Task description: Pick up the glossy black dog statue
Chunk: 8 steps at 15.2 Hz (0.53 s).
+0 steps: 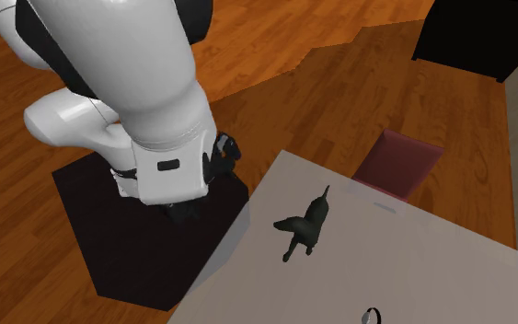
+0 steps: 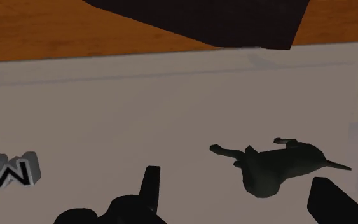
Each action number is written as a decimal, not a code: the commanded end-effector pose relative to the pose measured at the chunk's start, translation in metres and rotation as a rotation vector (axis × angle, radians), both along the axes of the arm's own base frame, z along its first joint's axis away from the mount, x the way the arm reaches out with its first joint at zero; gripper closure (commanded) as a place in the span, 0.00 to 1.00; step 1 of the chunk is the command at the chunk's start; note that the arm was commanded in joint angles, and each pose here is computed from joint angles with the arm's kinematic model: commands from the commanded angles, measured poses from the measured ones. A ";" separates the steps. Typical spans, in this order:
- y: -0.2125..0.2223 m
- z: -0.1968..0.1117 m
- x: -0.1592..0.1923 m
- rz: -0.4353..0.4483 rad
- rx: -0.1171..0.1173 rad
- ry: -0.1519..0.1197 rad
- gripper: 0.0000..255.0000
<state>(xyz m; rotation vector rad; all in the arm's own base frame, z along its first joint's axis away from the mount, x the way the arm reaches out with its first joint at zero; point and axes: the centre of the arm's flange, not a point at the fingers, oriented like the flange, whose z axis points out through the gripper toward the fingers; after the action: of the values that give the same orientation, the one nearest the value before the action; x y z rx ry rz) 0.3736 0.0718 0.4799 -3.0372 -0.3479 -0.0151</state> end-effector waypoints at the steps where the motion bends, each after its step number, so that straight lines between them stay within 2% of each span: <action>1: 0.012 -0.019 0.011 0.040 0.005 -0.004 0.00; 8: 0.062 -0.089 0.044 0.178 0.020 -0.009 0.00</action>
<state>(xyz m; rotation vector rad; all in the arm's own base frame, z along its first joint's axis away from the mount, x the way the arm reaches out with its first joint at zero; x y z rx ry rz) 0.4092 0.1252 0.4023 -2.9834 -0.5832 -0.0180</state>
